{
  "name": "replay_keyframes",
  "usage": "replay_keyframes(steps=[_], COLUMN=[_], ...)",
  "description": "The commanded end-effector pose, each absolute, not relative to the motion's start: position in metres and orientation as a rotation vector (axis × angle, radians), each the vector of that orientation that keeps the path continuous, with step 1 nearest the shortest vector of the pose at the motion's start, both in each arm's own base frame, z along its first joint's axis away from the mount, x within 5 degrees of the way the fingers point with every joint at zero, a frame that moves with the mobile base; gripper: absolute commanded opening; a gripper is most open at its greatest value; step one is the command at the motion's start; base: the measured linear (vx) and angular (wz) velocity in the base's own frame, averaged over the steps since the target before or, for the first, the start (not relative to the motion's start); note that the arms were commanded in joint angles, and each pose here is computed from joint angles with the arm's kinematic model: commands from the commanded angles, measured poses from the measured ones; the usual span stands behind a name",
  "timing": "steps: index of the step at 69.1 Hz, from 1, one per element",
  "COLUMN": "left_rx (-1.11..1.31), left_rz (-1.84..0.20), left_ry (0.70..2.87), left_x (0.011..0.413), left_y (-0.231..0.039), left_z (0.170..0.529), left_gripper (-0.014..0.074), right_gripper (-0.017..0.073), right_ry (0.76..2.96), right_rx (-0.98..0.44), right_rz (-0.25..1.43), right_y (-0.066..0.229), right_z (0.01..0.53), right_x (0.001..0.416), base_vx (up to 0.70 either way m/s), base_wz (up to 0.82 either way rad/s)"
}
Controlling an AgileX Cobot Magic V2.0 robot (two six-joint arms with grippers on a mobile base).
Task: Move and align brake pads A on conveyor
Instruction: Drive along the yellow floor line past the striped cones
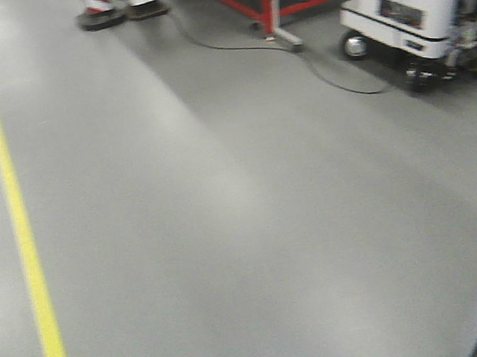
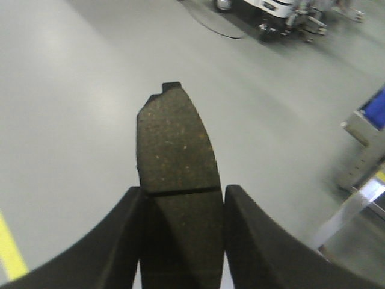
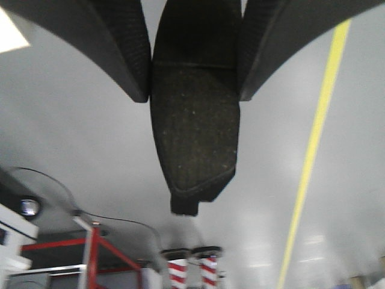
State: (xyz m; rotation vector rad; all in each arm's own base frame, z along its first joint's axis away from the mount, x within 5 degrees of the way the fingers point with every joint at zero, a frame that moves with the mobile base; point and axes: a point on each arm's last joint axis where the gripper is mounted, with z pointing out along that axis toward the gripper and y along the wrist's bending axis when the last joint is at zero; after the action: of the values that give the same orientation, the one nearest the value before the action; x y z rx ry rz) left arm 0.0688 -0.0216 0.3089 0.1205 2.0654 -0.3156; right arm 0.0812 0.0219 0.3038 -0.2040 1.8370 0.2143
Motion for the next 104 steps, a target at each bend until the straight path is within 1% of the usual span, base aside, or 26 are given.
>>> replay_keyframes(steps=[1, 31, 50, 77, 104], left_rx=[0.119, 0.119, 0.118, 0.118, 0.118], left_rz=[-0.35, -0.35, -0.35, -0.35, -0.35], left_ry=[1.958, 1.958, 1.958, 1.958, 1.959], left_x=[0.0715, 0.0715, 0.0714, 0.0714, 0.0714], left_y=[-0.0234, -0.0234, -0.0234, -0.0234, -0.0234], left_z=[0.3246, 0.3246, 0.3245, 0.3245, 0.3245], left_gripper=[-0.0006, -0.0006, -0.0006, -0.0006, -0.0006], right_gripper=[-0.0004, -0.0004, -0.0004, -0.0004, -0.0004], right_ry=[1.706, 1.706, 1.706, 1.706, 1.706], right_rx=[-0.201, -0.201, -0.201, -0.201, -0.201], right_rz=[0.217, 0.217, 0.217, 0.217, 0.217], right_y=[0.0223, 0.0223, 0.0223, 0.0223, 0.0223], right_z=[0.3223, 0.3223, 0.3223, 0.3223, 0.3223], right_x=[0.0829, 0.0829, 0.0829, 0.0829, 0.0829], base_vx=[-0.16, -0.1, 0.0, 0.16, 0.41], base_wz=[0.77, 0.77, 0.52, 0.27, -0.06])
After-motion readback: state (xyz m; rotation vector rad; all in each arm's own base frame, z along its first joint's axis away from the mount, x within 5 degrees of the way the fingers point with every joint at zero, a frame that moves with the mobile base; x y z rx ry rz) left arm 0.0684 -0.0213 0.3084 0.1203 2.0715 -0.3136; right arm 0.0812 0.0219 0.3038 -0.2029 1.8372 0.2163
